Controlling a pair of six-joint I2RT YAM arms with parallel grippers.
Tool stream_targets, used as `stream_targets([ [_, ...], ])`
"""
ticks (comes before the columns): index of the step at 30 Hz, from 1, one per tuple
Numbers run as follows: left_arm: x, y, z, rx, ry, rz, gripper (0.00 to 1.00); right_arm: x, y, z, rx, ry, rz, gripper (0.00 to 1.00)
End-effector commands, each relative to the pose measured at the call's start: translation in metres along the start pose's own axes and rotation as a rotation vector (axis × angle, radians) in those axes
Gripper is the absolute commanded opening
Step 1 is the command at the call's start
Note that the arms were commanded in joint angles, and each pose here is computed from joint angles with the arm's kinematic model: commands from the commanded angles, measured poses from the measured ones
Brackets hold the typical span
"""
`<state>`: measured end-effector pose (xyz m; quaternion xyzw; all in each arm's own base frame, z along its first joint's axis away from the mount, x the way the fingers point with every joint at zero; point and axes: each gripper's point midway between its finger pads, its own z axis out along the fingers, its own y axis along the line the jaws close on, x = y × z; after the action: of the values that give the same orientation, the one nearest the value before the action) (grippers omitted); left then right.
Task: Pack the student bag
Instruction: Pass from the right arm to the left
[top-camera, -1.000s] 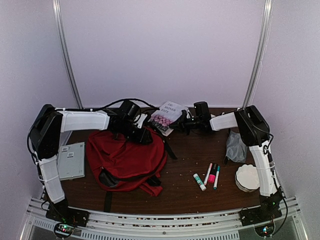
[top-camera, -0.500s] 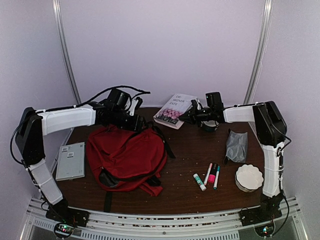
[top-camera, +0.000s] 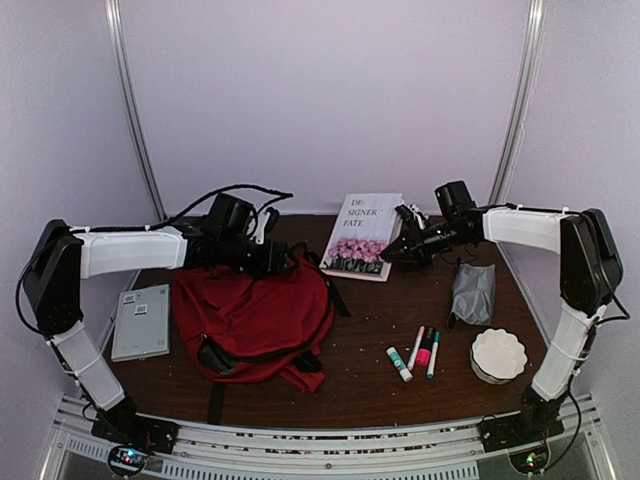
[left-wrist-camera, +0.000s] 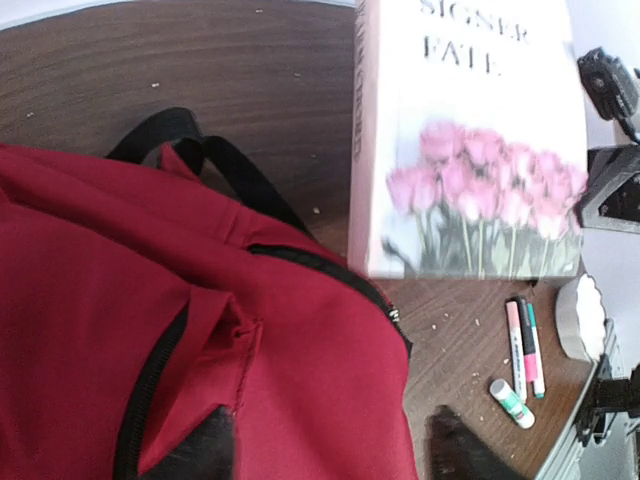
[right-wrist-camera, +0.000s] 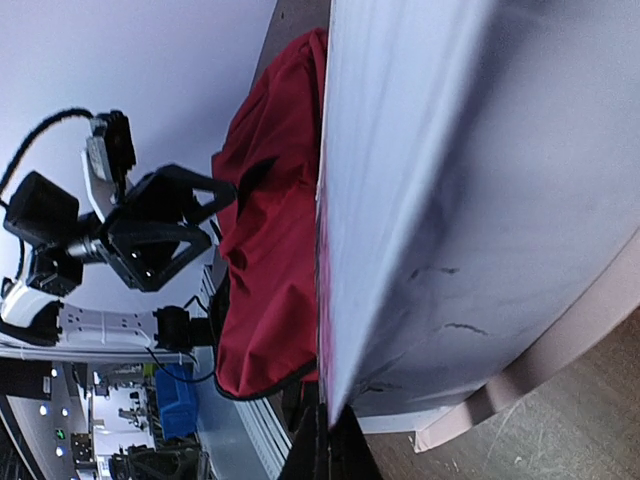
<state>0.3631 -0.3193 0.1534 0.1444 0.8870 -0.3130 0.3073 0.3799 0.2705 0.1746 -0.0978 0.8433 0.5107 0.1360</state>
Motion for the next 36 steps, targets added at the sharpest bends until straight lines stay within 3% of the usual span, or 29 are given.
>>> stream_targets([
  [1, -0.011, -0.025, -0.003, 0.146, -0.080, -0.089, 0.85, 0.046, 0.002, -0.011, -0.020, 0.109, -0.078, 0.00],
  [11, 0.026, -0.032, 0.014, 0.237, -0.065, -0.153, 0.86, 0.087, 0.006, -0.014, -0.131, 0.145, -0.122, 0.00],
  [26, 0.003, -0.078, 0.039, 0.357, -0.083, -0.064, 0.86, 0.112, 0.040, -0.043, -0.169, 0.129, -0.282, 0.00],
  [32, -0.001, -0.119, 0.040, 0.570, -0.097, -0.041, 0.86, 0.113, 0.048, -0.046, -0.202, 0.121, -0.280, 0.00],
  [36, 0.000, -0.135, 0.039, 0.623, -0.090, -0.023, 0.86, 0.113, 0.046, -0.044, -0.207, 0.127, -0.279, 0.00],
])
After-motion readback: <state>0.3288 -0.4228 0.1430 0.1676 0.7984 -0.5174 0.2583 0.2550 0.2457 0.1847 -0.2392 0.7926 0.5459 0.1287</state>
